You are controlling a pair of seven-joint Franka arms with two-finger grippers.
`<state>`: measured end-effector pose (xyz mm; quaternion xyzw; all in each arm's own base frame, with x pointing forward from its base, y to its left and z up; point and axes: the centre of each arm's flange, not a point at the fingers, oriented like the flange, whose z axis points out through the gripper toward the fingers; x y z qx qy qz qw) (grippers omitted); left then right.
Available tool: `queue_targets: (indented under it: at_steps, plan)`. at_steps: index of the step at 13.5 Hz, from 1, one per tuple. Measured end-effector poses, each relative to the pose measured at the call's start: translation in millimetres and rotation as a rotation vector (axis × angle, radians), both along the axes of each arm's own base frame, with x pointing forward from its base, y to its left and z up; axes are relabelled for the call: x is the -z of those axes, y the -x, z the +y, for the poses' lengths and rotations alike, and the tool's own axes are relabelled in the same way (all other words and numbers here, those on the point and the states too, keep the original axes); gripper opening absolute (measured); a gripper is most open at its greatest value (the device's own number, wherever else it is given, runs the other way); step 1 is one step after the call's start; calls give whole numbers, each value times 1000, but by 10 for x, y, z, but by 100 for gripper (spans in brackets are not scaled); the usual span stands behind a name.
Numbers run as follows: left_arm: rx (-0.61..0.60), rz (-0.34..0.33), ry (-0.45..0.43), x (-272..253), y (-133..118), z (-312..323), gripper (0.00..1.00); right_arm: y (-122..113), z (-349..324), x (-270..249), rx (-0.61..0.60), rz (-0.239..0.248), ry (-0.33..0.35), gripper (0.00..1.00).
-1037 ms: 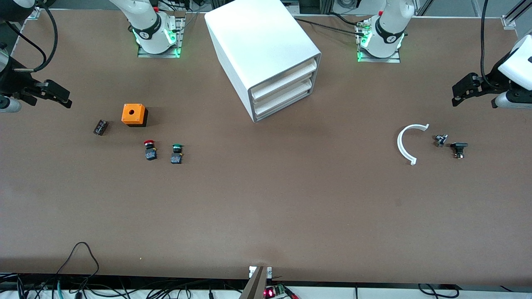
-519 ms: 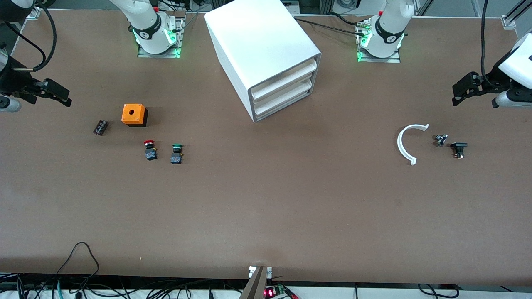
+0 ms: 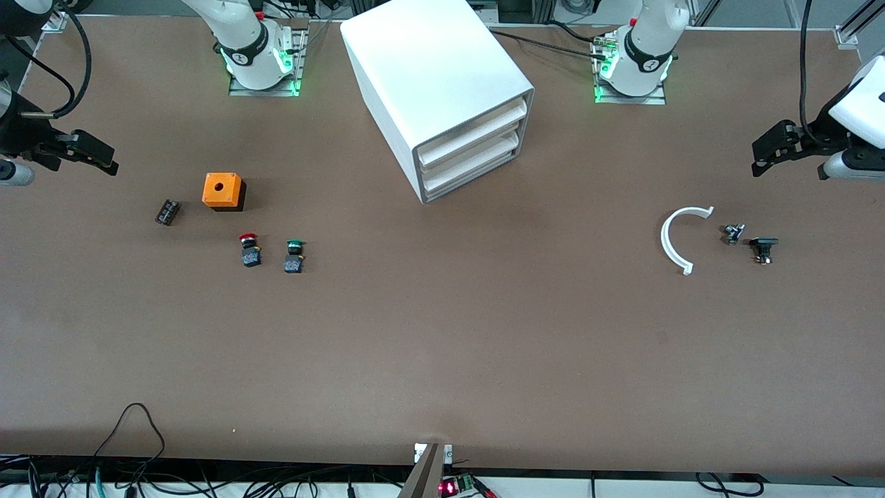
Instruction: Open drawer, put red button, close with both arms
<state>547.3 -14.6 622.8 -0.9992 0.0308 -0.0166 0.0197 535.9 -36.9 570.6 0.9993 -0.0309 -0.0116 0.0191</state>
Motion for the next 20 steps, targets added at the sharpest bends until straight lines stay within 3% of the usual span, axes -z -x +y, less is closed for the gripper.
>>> queue_targets:
  at_steps: [6, 9, 13, 17, 20]
  plan:
    - [-15, 18, 0, 126, -4, -17, 100, -116, 0, -82, -2, -58, 5, 100]
    - [-90, 29, -2, 253, 180, -11, 100, -219, 12, 78, -3, -31, 7, 100]
    - [-94, 59, -5, 428, 252, -37, 100, -350, 41, 374, -9, 21, 10, 100]
    - [-16, 214, -19, 1379, 28, -453, 100, -399, -77, 530, 11, 49, 12, 100]
    - [59, 283, -15, 2018, -128, -872, 100, -479, -51, 766, 4, 85, 13, 100]
